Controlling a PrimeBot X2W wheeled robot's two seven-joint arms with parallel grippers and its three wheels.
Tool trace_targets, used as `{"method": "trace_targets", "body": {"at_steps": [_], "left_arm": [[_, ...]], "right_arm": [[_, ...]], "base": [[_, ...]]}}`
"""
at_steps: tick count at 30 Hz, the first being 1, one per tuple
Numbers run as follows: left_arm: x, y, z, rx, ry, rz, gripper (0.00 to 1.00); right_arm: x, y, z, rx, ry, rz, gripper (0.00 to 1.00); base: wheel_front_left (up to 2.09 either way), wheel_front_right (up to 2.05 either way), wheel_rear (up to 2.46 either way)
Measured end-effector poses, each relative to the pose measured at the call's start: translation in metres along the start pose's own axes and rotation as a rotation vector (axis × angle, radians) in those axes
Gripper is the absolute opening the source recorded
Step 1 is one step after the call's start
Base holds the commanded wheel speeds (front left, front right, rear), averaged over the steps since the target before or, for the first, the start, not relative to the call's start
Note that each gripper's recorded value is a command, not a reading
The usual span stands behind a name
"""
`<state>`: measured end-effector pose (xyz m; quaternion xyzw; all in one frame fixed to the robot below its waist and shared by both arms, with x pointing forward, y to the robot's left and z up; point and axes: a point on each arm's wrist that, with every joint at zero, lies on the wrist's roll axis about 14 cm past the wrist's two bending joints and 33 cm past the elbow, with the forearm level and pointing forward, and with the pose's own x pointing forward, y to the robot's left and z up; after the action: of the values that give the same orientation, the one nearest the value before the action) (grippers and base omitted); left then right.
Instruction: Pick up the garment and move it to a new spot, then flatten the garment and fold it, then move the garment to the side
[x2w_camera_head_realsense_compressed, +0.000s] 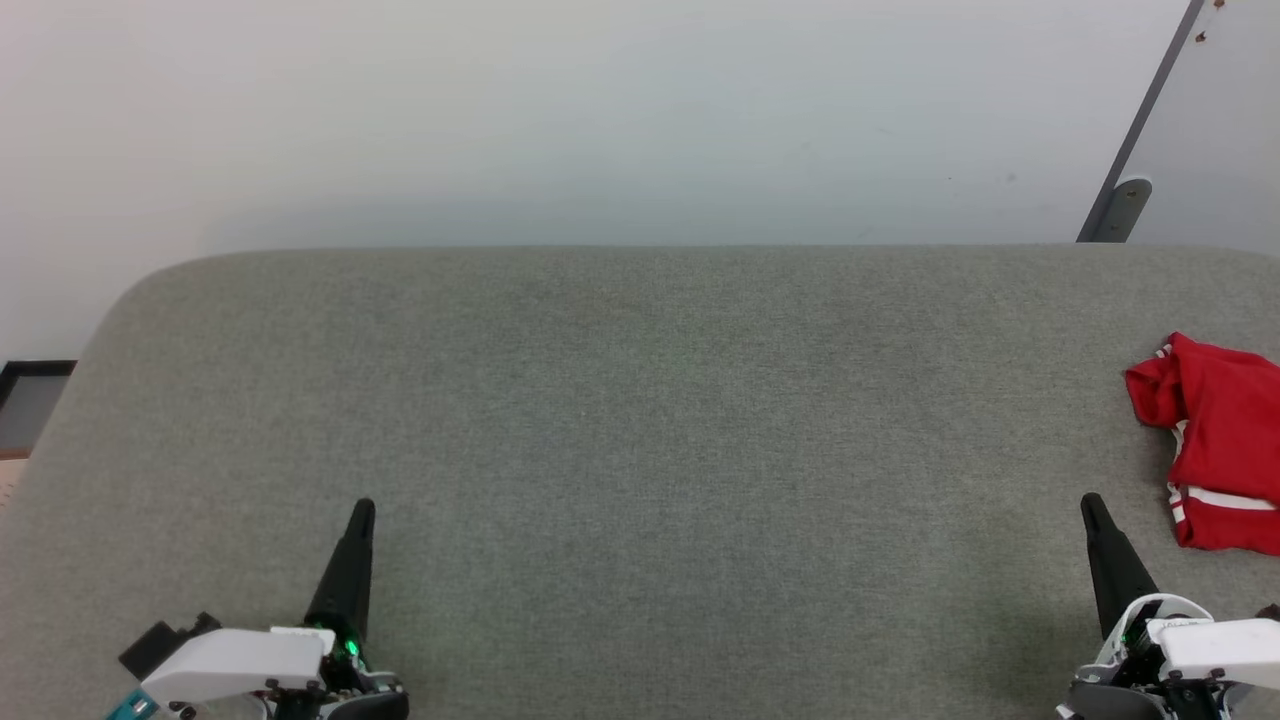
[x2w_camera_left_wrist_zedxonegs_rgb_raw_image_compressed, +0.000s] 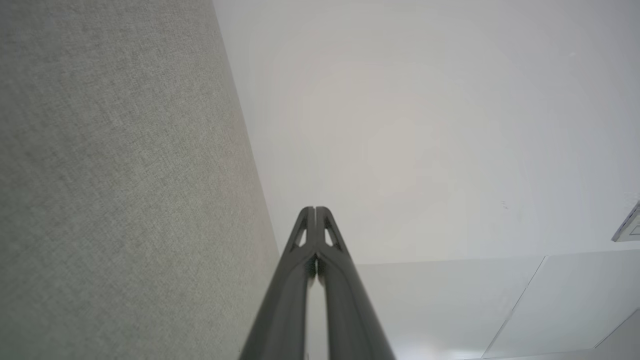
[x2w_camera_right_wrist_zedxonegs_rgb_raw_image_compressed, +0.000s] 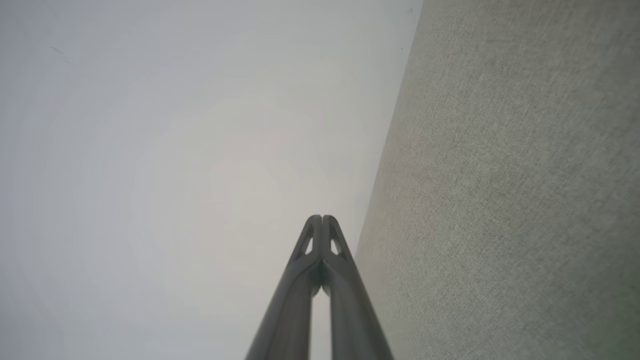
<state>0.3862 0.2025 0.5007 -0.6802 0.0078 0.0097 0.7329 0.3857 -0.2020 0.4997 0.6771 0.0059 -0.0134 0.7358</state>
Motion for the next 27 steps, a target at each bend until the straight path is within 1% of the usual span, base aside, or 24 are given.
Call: {"method": "trace_targets", "body": {"at_steps": [12,27], "left_arm": [[0.0012,-0.0036,-0.0024,-0.077,0.004,-0.015,0.00],[0.0014,-0.0039,-0.0024,-0.078,0.004,-0.016,0.00]], "right_arm": [[0.0019,0.0052,-0.0013,0.086,0.010,0.019,0.00],[0.0028,0.0067,-0.0014,0.086,0.010,0.023,0.00]], "base": [[0.00,0.00,0.00],[0.00,0.00,0.00]]}}
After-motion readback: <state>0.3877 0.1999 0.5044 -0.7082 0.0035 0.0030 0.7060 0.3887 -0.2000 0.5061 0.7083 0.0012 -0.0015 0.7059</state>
